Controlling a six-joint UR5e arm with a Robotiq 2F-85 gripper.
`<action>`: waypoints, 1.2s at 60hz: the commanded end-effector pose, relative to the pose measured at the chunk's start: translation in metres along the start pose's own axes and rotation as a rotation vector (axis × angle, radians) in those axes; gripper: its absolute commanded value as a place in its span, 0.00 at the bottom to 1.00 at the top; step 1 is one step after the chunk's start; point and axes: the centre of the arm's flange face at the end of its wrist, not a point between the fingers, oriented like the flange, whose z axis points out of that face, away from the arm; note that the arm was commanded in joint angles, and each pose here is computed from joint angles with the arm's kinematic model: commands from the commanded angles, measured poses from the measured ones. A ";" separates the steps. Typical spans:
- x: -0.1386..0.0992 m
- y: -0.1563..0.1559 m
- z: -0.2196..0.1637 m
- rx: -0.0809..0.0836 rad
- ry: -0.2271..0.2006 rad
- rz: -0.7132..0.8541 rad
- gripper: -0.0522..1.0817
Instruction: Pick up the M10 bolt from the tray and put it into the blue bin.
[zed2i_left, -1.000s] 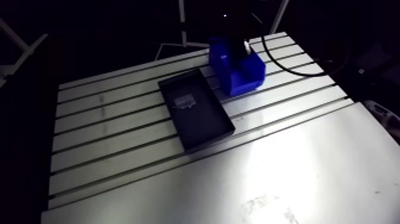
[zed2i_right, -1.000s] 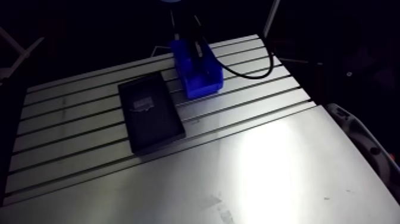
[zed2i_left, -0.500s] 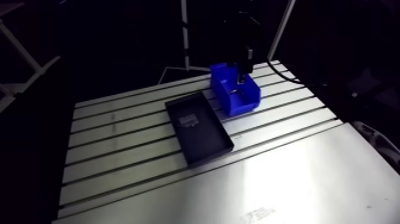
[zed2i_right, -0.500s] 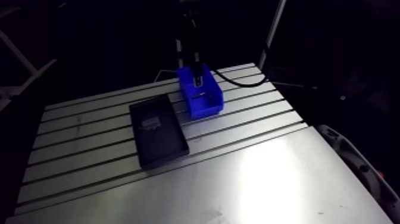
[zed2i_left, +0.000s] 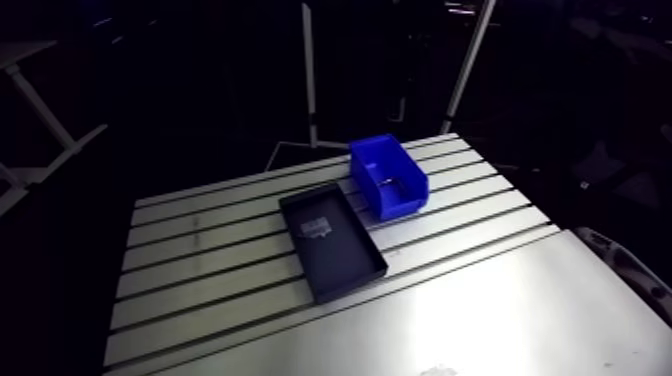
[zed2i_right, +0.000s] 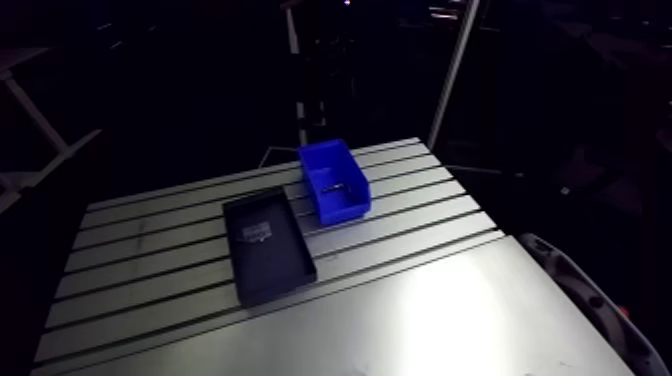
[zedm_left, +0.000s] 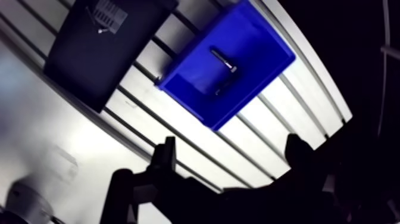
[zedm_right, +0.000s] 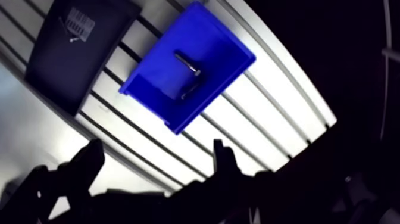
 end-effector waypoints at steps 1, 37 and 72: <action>-0.011 -0.020 -0.033 0.051 -0.003 0.652 0.05; -0.010 -0.099 -0.126 0.121 0.067 0.867 0.05; -0.007 -0.122 -0.146 0.108 0.059 0.816 0.05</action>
